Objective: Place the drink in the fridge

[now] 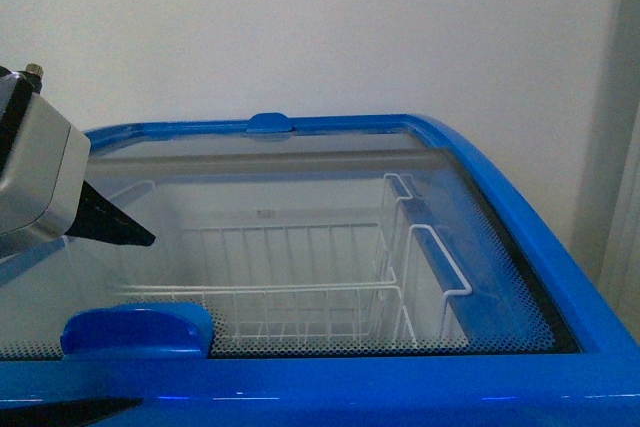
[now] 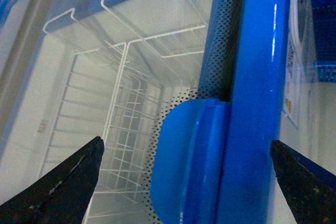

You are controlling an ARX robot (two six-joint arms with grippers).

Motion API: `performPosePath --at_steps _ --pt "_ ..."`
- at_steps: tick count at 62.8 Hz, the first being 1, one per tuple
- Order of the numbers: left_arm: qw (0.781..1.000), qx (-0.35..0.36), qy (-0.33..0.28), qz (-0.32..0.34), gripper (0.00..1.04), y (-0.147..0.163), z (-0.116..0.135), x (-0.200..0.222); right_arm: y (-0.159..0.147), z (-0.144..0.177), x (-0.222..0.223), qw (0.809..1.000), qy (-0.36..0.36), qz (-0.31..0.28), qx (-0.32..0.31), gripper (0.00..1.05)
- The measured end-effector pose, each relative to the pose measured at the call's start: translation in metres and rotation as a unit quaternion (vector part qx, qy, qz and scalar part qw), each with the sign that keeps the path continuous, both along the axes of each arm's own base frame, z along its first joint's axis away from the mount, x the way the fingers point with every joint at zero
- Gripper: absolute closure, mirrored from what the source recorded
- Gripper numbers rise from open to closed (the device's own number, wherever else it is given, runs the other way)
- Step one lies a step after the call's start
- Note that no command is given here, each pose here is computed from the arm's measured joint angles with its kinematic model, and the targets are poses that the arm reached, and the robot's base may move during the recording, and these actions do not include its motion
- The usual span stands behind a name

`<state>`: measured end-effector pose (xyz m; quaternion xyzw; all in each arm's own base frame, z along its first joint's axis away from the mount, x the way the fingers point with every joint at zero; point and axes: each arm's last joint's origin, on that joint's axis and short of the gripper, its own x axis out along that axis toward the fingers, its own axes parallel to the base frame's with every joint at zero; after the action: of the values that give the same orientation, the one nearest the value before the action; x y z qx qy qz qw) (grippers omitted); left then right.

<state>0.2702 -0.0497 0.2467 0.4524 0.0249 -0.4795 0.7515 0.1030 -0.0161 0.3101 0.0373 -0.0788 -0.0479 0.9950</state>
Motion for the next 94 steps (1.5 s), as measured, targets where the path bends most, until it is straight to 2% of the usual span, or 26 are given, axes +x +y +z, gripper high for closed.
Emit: performPosePath --at_steps 14,41,68,83,94 --pt "0.999 0.004 -0.041 0.000 0.08 -0.002 0.000 0.021 0.000 0.000 0.000 1.000 0.000 0.000 0.000 0.69" --pt "0.999 -0.018 -0.038 -0.013 0.08 -0.008 -0.001 0.057 0.000 0.000 0.000 1.000 0.000 0.000 0.000 0.69" --pt "0.992 -0.011 -0.120 0.037 0.08 -0.011 0.008 0.104 0.000 0.000 0.000 1.000 0.000 0.000 0.000 0.69" --pt "0.973 0.011 -0.205 0.108 0.08 -0.014 0.013 0.134 0.000 0.000 0.000 1.000 0.000 0.000 0.000 0.69" --pt "0.931 0.042 -0.292 0.214 0.08 -0.015 0.012 0.166 0.000 0.000 0.000 1.000 0.000 0.000 0.000 0.69"
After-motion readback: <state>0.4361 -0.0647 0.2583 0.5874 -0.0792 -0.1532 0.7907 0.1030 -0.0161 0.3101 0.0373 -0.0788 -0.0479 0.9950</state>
